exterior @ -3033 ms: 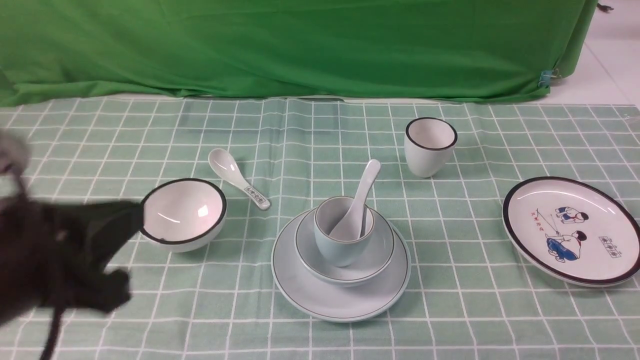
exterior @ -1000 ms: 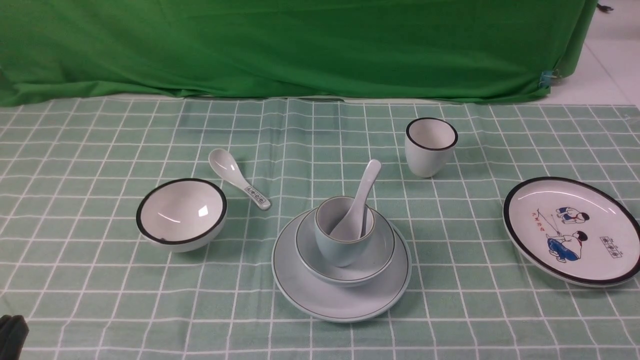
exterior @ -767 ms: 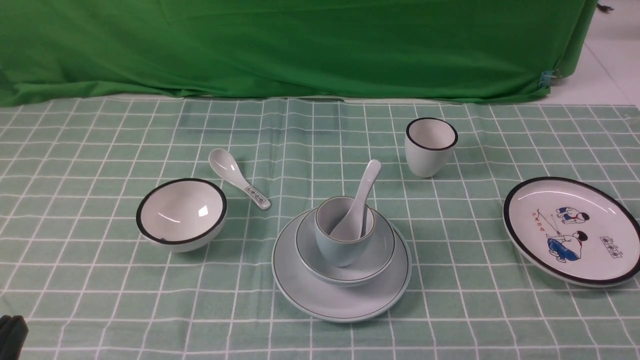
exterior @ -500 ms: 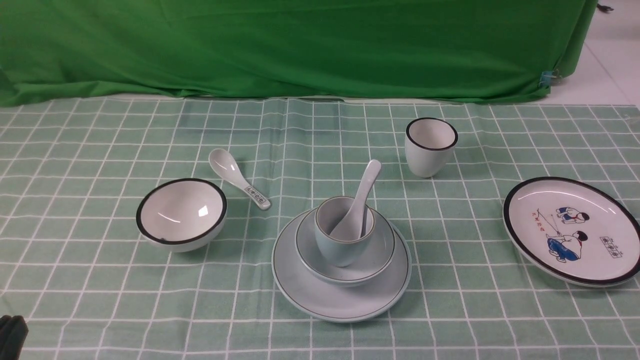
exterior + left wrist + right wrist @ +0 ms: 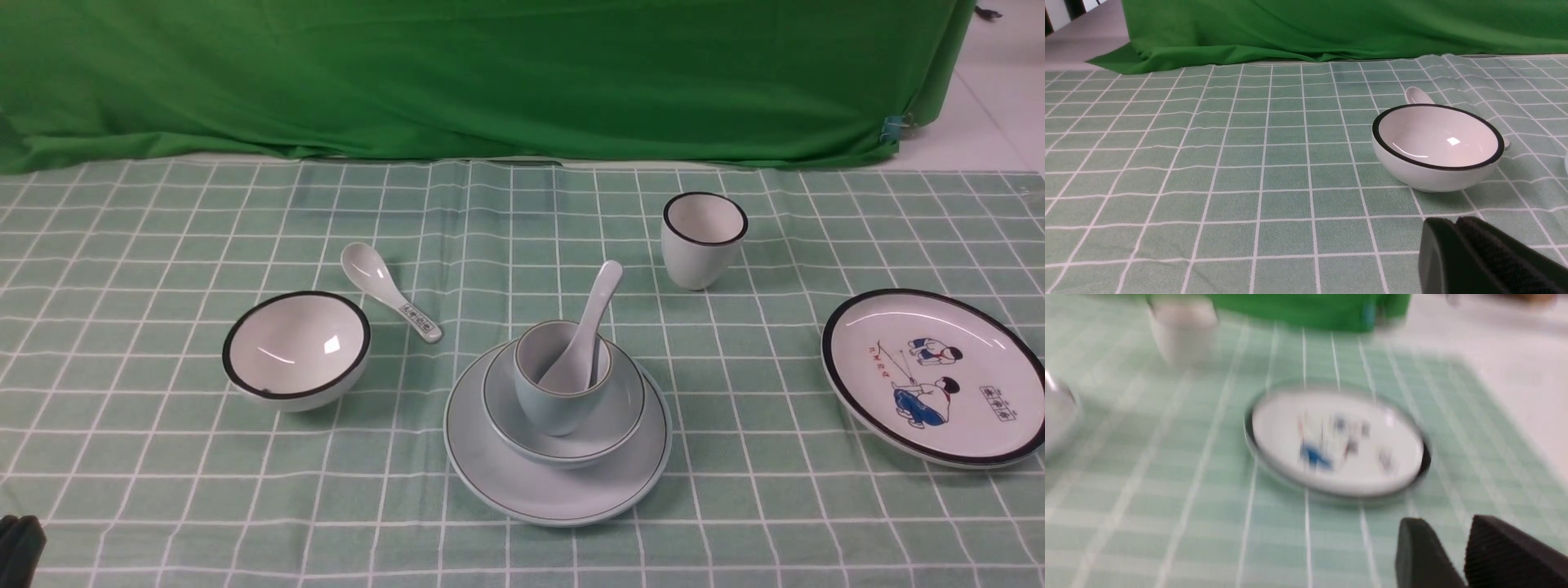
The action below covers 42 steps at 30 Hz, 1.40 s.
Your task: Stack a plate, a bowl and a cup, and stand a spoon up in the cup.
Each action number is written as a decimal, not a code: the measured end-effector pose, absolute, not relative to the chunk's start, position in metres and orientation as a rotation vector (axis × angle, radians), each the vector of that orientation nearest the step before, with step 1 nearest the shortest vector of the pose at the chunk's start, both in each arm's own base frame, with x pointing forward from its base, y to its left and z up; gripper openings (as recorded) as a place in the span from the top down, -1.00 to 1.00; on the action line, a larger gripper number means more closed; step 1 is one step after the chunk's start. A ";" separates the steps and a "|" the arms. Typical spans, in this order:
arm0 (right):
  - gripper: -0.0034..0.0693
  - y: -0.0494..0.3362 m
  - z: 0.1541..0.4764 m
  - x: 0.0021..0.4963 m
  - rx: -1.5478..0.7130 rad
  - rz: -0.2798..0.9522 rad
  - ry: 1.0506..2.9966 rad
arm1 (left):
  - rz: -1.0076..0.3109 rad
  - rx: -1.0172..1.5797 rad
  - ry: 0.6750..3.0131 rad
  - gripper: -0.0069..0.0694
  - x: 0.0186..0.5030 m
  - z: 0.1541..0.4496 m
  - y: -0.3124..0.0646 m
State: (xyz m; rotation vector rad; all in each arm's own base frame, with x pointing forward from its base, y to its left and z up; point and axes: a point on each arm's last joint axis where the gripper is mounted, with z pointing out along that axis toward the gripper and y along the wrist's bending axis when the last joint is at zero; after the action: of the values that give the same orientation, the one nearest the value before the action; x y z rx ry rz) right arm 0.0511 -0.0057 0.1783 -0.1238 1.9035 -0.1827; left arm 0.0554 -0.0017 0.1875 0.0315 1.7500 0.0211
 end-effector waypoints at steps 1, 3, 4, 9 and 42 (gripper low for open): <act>0.29 -0.006 0.175 0.051 -0.119 -0.179 1.911 | 0.021 0.032 1.751 0.79 0.055 0.187 -0.002; 0.28 -0.006 0.173 0.051 -0.105 -0.177 1.915 | 0.021 0.032 1.752 0.79 0.055 0.187 -0.002; 0.28 -0.006 0.173 0.051 -0.103 -0.175 1.916 | 0.021 0.032 1.752 0.79 0.055 0.187 -0.002; 0.26 -0.006 0.175 0.052 -0.067 -0.145 1.900 | 0.023 0.033 1.752 0.79 0.055 0.187 -0.002; 0.25 -0.006 0.175 0.052 -0.049 -0.130 1.897 | 0.030 0.038 1.753 0.79 0.055 0.187 -0.001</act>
State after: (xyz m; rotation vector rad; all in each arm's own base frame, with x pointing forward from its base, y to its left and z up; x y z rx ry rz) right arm 0.0519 -0.0059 0.1748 -0.0491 1.8971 -0.1302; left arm 0.0554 -0.0015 0.1873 0.0379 1.7527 0.0299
